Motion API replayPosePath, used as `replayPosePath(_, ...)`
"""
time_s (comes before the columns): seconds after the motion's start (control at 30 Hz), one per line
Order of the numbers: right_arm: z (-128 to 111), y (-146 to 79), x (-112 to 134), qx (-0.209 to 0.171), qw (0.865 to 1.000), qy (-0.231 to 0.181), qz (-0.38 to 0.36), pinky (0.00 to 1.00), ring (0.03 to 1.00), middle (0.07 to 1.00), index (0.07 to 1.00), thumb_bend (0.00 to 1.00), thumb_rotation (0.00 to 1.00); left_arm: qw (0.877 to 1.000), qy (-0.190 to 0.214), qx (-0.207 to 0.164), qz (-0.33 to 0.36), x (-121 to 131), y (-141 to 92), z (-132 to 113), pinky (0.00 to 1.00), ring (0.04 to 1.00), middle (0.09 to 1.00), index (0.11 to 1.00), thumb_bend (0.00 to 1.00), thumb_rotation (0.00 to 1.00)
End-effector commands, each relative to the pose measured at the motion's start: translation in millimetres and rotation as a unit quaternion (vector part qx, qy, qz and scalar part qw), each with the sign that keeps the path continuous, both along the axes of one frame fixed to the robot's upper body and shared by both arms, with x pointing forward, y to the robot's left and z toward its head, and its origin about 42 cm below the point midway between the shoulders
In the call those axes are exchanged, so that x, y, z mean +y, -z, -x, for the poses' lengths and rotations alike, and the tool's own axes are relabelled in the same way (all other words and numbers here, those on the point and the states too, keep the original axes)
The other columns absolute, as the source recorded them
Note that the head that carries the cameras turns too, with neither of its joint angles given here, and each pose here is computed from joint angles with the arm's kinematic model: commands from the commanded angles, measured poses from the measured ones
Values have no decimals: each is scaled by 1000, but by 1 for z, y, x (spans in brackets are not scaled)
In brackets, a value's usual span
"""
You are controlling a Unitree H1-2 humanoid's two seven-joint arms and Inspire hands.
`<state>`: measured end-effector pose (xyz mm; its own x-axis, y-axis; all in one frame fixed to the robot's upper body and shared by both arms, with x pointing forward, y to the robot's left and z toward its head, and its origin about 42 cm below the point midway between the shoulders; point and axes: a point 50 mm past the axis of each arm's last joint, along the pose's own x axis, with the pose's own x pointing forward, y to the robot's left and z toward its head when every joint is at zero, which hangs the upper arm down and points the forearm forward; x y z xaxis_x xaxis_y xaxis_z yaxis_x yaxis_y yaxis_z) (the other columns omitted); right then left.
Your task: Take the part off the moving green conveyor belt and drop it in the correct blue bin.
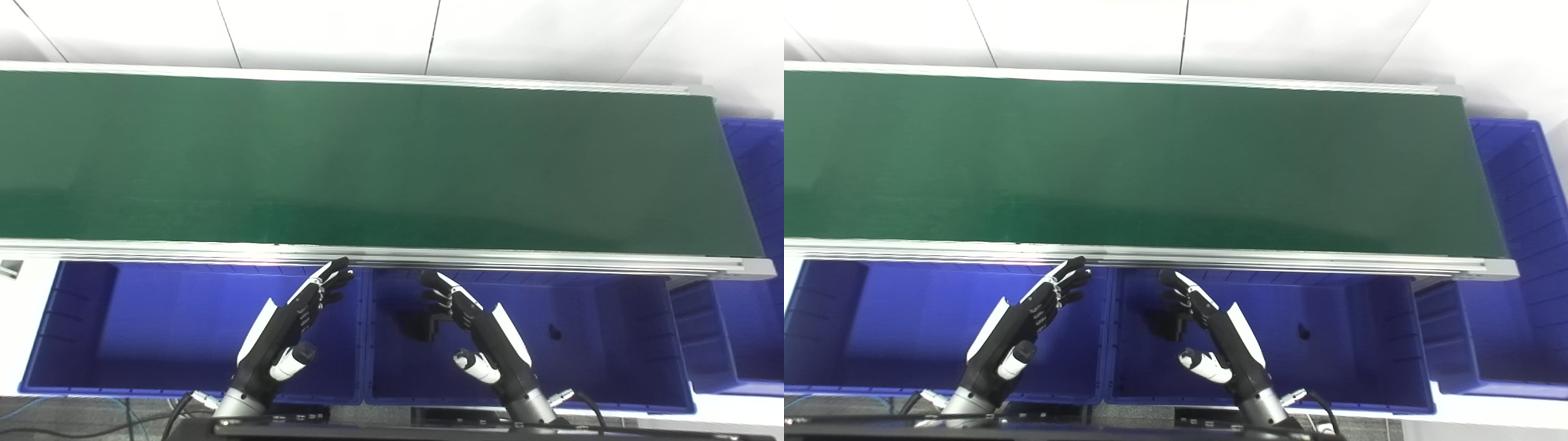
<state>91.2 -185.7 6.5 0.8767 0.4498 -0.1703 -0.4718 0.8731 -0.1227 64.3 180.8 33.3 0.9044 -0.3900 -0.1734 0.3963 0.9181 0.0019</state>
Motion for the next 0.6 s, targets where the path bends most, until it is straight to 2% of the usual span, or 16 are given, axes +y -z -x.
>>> replayPosePath(0.0, -6, -4, 5, -30, 999, 0, -12, 765, 839, 889, 884, 1000, 958, 1000, 2, -28, 1, 3, -2, -3, 859, 900, 891, 912, 1000, 961)
replayPosePath(0.17, -10, -1, 5, -32, 999, -2, -8, 725, 816, 875, 881, 992, 954, 1000, -1, -27, 5, 3, 0, -7, 860, 897, 883, 907, 1000, 960)
replayPosePath(0.57, -14, -3, 4, -39, 999, -3, -9, 726, 813, 877, 871, 996, 954, 1000, -1, -26, 8, 2, -1, -11, 894, 914, 890, 913, 1000, 956)
